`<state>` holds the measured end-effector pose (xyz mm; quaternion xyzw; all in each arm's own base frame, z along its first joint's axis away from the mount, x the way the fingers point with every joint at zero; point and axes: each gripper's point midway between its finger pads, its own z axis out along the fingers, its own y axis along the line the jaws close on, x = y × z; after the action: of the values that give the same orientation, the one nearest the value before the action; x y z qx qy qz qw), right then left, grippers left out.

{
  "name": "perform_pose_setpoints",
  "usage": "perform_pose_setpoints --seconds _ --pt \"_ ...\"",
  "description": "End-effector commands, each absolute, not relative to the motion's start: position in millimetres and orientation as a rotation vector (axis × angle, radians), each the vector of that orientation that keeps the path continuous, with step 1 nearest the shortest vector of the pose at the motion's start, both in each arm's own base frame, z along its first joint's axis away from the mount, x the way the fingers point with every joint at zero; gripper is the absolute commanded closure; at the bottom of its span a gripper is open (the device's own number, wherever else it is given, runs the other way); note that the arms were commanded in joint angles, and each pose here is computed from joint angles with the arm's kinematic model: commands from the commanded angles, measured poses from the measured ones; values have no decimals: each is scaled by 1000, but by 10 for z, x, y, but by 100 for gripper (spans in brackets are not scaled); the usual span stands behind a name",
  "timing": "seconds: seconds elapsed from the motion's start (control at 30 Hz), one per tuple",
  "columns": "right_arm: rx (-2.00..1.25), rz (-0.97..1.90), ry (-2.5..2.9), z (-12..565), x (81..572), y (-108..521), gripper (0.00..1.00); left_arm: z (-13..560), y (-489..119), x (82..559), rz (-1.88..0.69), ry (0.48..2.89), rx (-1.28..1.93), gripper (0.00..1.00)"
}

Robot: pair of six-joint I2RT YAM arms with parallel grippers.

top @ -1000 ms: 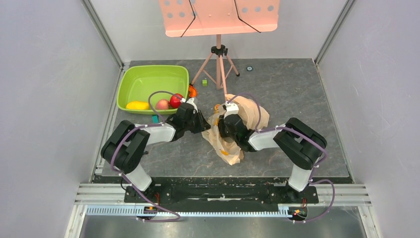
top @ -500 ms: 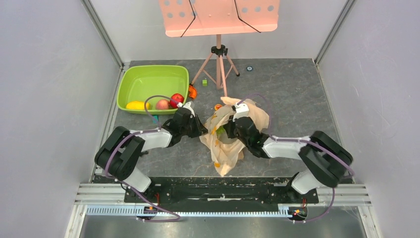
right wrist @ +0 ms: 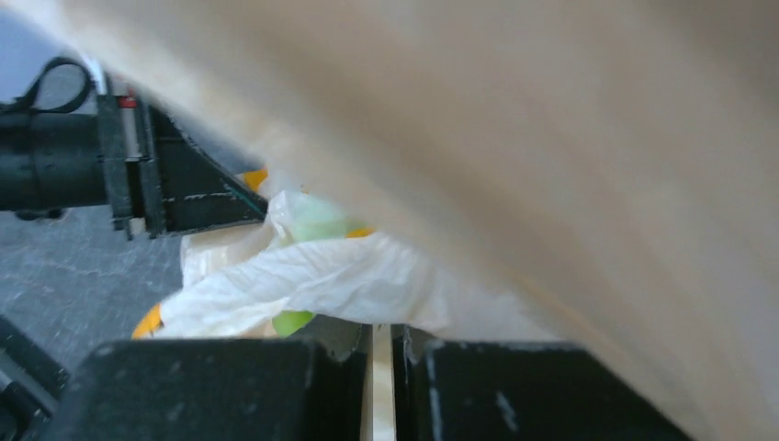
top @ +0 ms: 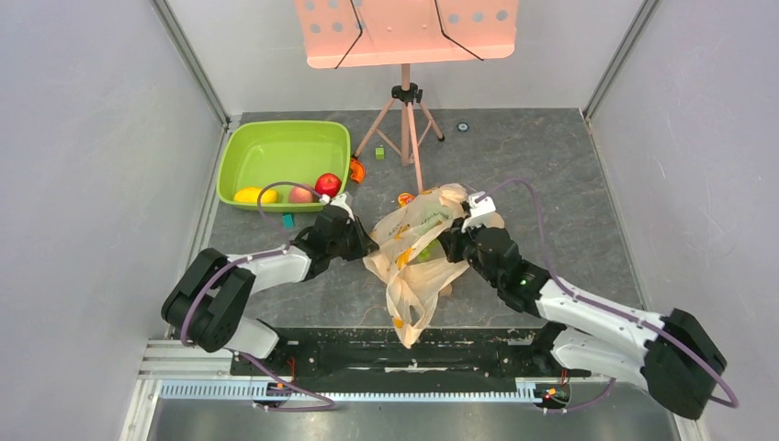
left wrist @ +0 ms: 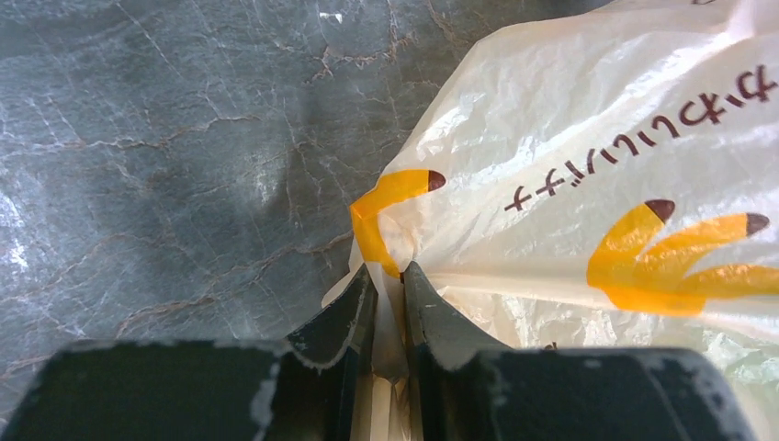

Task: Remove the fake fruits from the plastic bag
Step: Take out the fake fruit from the plastic bag.

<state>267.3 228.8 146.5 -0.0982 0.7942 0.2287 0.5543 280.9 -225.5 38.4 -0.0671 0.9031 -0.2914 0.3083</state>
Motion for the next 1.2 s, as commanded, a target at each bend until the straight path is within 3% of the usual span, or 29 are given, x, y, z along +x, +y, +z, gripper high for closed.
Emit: perform_pose_setpoints --seconds 0.0,0.3,0.47,0.8,1.17 --pt "-339 565 1842 1650 2499 2227 100 432 -2194 2817 -738 2363 -204 79" --pt "-605 635 1967 1539 1962 2142 100 622 -2145 2881 -727 2302 -245 82" --pt "-740 807 1931 1495 1644 2263 100 833 -2224 2906 -793 2258 -232 83" --pt "-778 1045 1777 1718 1576 2644 100 1182 -2427 2825 -931 2183 -141 86" --pt "-955 1266 1577 2084 1264 2857 100 1097 -2330 2978 -784 2213 -133 83"
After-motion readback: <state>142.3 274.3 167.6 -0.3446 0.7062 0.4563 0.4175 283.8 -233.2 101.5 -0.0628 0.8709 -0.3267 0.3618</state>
